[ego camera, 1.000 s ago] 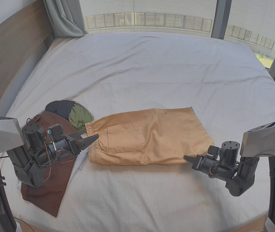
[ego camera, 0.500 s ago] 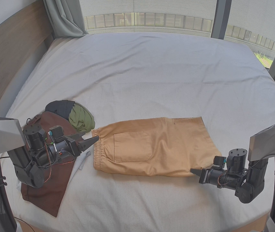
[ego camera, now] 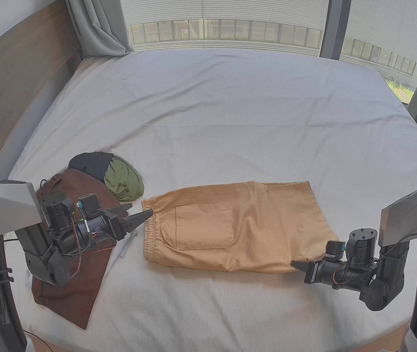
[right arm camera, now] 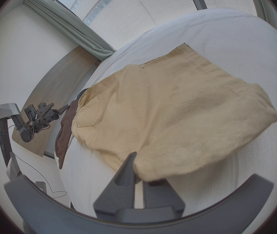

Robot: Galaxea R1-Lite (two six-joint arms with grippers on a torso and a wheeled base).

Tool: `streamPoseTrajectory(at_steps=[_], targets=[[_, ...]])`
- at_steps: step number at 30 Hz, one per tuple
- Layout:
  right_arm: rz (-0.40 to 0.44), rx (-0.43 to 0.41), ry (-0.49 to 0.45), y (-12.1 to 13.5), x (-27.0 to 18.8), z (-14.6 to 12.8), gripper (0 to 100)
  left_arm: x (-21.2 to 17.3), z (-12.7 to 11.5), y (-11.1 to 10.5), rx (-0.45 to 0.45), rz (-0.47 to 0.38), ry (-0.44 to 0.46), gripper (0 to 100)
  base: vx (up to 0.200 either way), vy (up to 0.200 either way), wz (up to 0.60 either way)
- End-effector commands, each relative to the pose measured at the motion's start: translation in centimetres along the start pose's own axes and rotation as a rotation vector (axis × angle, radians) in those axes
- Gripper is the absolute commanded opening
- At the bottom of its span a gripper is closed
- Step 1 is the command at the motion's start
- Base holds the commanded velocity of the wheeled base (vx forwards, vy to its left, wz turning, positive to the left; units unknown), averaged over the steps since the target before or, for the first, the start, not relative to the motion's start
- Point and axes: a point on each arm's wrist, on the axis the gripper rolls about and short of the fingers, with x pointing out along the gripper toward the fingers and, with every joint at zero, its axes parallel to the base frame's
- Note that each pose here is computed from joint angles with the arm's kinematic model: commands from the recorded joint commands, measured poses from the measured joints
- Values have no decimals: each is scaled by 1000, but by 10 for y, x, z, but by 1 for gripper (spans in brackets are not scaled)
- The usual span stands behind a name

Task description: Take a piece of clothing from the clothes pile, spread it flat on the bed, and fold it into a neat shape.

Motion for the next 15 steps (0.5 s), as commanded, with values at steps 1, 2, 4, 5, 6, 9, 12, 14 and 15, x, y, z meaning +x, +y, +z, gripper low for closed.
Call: streamPoseTrajectory(at_steps=[1, 2, 4, 5, 6, 9, 12, 14, 15], targets=[[-1, 2, 5, 0, 0, -1, 0, 2, -2, 2, -6, 1, 5, 100, 0, 0, 0], [-2, 4, 9, -1, 0, -2, 0, 2, -3, 1, -7, -2, 7, 100, 0, 0, 0], [-2, 2, 11, 0, -1, -2, 0, 1, -3, 1, -16, -10, 11, 100, 0, 0, 0], [-3, 3, 11, 0, -1, -2, 0, 1, -3, 0, -20, -15, 12, 100, 0, 0, 0], [-2, 2, 9, 0, 0, -2, 0, 1, -5, 1, -20, -14, 16, 100, 0, 0, 0], [-2, 2, 15, 0, -1, -3, 100, 1, -7, 1, -16, -13, 24, 100, 0, 0, 0], [-4, 5, 25, -1, 1, -6, 100, 0, -11, 0, 1, -13, 38, 100, 0, 0, 0], [-5, 6, 28, -1, 1, -6, 100, 0, -11, -1, 18, -13, 37, 100, 0, 0, 0], [-6, 6, 29, -1, 1, -7, 100, 0, -11, -1, 26, -17, 36, 100, 0, 0, 0]])
